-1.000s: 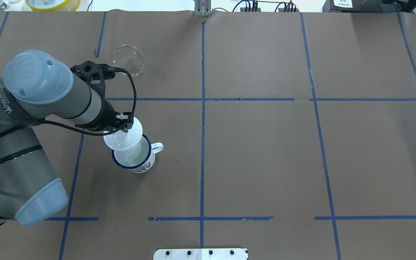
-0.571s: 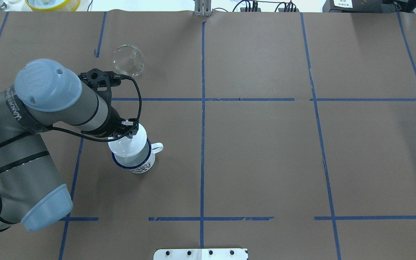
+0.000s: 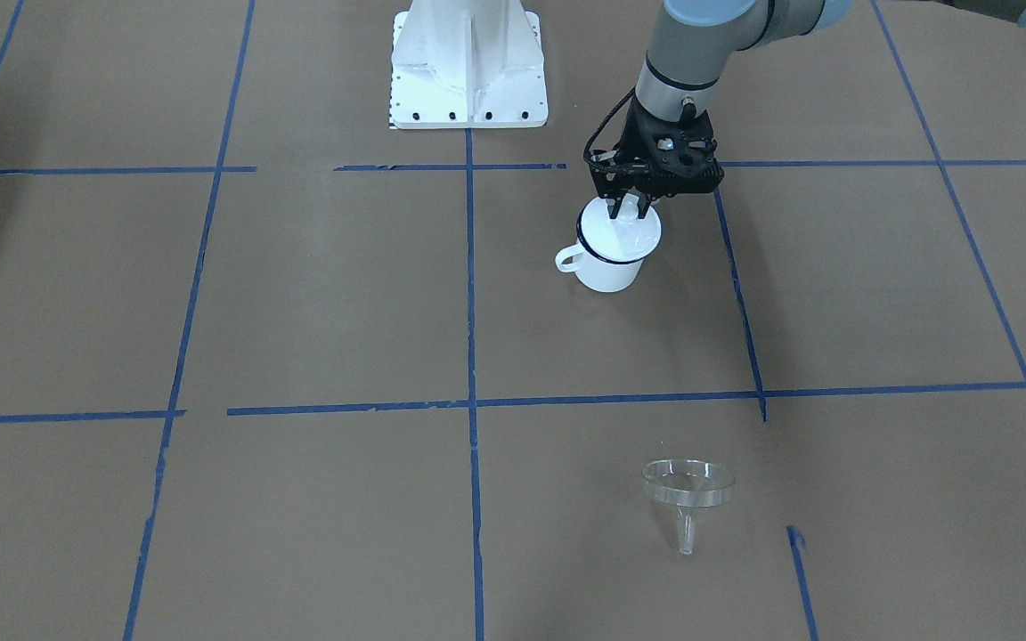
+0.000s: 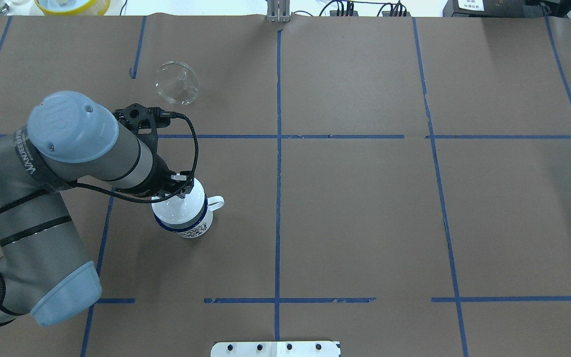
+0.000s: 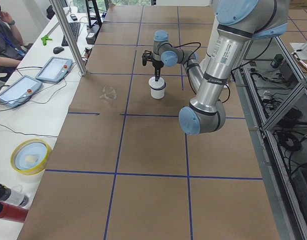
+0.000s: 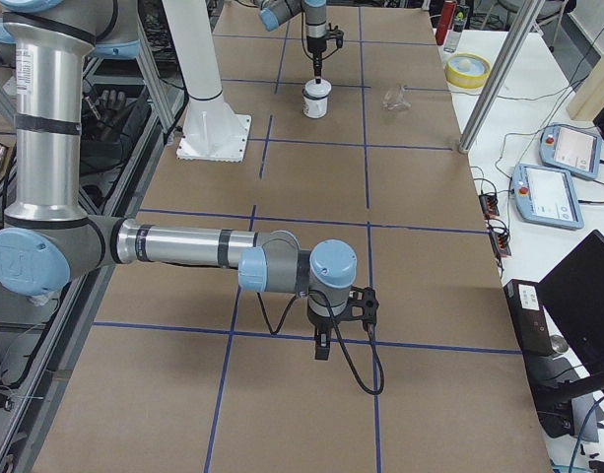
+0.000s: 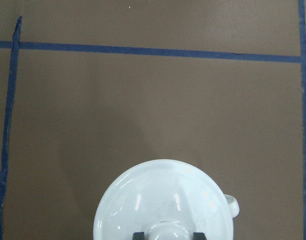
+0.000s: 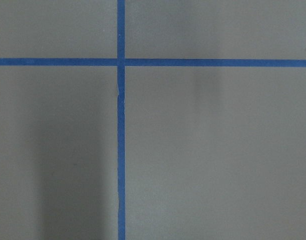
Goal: Remove funnel from cup
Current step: 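Lower the lid onto the mug's rim with the left gripper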
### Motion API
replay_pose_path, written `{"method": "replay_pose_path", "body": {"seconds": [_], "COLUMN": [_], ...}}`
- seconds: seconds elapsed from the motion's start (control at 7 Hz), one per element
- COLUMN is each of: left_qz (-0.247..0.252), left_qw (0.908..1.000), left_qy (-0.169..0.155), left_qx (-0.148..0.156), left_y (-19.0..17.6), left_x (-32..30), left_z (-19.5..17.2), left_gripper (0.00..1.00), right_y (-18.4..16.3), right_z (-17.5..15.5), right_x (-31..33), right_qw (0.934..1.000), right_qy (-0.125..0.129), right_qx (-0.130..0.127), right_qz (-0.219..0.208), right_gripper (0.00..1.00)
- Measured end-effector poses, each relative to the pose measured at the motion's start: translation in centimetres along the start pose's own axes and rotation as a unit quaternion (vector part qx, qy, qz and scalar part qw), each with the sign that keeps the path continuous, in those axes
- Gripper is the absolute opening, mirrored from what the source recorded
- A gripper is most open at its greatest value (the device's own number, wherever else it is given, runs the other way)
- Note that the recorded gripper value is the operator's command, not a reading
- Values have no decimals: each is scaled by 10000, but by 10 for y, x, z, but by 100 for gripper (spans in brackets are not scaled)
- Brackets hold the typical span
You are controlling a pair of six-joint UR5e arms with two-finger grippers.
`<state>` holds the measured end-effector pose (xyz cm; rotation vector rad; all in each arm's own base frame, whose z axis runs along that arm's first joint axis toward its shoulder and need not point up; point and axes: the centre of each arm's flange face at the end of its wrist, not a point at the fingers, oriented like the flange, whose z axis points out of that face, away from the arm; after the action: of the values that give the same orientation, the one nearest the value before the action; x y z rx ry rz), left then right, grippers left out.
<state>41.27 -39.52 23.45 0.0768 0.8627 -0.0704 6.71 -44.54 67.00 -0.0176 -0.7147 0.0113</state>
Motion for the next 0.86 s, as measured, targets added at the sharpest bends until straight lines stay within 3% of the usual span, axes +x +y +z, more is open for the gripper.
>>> {"method": "replay_pose_path", "body": {"seconds": [0.86], "left_qz": [75], "left_qw": [9999], "left_qy": [-37], "left_qx": [-100], "left_y": [11], "left_x": [4], "left_z": [10], "left_gripper": [0], "right_y": [0], "right_z": [0], "right_x": [0], "right_qw": [10000], "right_qy": [0], "right_qx": [0], "right_qz": [0], "right_gripper": [100]}}
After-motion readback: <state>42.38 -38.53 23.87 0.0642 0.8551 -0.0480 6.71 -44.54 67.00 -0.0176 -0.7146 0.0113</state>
